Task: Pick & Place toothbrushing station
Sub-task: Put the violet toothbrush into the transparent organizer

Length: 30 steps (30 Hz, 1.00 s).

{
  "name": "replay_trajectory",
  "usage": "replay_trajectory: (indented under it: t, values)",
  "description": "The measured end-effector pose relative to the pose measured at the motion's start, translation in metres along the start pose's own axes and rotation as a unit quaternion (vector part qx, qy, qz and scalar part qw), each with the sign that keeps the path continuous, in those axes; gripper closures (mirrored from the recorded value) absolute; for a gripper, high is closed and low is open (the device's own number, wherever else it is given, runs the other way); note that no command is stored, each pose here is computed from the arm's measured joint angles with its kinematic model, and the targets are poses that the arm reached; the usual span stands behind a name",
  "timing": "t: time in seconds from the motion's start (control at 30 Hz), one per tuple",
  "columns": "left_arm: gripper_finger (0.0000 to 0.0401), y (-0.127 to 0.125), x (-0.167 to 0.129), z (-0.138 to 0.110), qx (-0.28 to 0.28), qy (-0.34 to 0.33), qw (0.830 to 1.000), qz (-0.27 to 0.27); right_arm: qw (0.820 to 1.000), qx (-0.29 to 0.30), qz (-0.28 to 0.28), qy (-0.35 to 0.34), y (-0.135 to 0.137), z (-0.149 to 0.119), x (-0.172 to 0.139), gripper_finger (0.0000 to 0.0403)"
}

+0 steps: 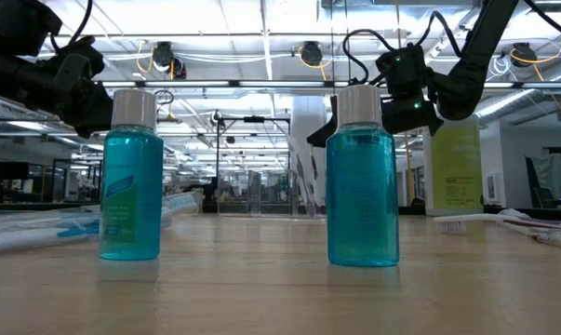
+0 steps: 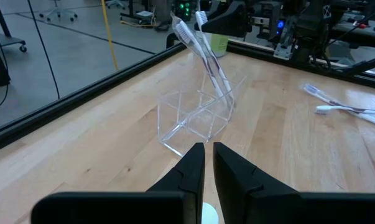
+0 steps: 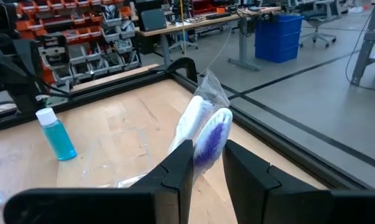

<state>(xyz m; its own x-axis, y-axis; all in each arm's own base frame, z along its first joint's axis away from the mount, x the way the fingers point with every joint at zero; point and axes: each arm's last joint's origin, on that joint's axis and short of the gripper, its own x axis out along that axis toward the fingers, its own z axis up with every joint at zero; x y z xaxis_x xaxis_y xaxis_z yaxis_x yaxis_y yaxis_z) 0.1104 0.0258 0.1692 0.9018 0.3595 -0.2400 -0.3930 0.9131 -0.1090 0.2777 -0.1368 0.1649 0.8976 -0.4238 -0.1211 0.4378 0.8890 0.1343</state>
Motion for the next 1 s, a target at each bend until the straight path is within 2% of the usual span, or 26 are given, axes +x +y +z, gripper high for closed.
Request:
replay_trajectory:
  t: [0.23,0.57,0.8,1.0]
  values:
    - [0.0364,0.0,0.0,0.0,0.0,0.0,1.0,0.0,1.0,-0.011,-0.01,0.001,-0.0005,-0.0005,0.0,0.0316]
    - [0.0364,0.0,0.0,0.0,0.0,0.0,1.0,0.0,0.999,-0.039,-0.008,0.002,-0.0003,-0.0004,0.0,0.0266]
    - [0.0364,0.0,0.0,0.0,0.0,0.0,1.0,0.0,0.999,-0.04,0.032,-0.005,0.0026,0.0013,-0.0001,0.0244]
    - [0.0364,0.0,0.0,0.0,0.0,0.0,1.0,0.0,0.999,-0.04,0.032,-0.006,0.0026,0.0015,-0.0001,0.0232]
